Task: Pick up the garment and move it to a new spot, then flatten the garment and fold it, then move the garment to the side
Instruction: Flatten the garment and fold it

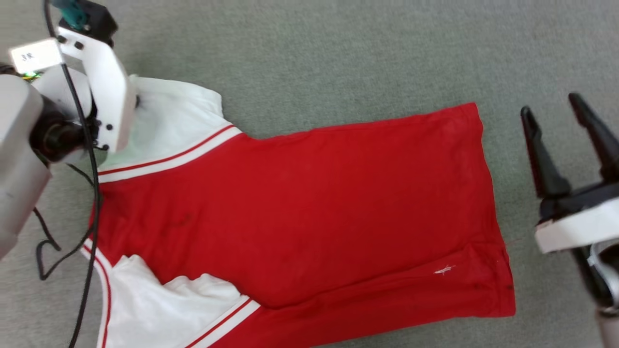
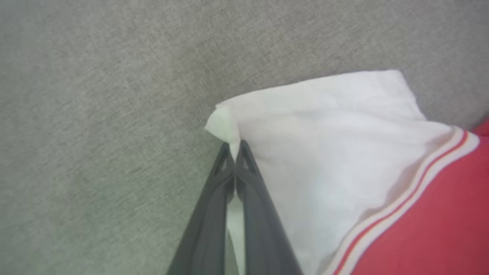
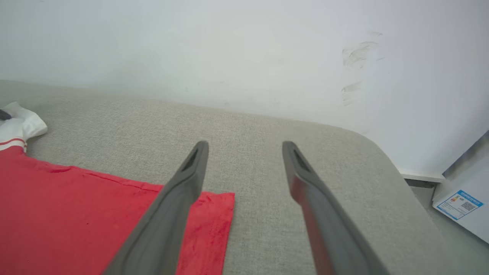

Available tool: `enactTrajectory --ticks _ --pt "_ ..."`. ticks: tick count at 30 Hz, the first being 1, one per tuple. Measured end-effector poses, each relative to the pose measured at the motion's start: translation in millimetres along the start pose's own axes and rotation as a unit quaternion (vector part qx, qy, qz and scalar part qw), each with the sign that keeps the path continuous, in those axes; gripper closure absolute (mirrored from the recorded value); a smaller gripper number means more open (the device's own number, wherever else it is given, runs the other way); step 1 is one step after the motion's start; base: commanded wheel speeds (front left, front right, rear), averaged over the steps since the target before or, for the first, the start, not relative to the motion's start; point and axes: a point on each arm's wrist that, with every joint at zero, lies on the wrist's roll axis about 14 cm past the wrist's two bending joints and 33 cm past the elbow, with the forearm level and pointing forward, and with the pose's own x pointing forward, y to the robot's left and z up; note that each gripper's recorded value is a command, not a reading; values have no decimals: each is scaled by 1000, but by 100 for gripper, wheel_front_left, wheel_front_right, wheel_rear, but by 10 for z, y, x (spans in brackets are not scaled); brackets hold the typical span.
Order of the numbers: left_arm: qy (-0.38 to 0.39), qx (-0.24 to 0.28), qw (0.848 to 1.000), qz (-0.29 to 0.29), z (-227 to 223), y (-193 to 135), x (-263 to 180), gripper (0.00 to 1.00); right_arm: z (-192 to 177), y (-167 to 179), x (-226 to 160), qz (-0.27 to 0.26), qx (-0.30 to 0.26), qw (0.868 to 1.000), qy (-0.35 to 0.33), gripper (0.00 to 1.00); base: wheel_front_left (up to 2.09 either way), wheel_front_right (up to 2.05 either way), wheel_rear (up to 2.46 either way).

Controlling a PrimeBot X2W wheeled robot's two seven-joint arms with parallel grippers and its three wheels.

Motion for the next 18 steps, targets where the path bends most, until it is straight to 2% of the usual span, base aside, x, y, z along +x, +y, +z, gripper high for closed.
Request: enactTrajectory --ticks 4,9,12,18 --pt "-49 26 998 6 168 -63 -219 100 135 14 140 35 -39 998 36 0 0 0 0" --pt "-98 51 994 12 302 -114 -490 100 14 57 308 83 -69 982 154 0 0 0 0" --pt "-115 65 991 11 322 -161 -600 100 -116 55 372 102 -78 964 232 0 0 0 0" --pt "-132 85 988 12 316 -188 -710 100 -497 121 389 131 -77 911 383 0 0 0 0"
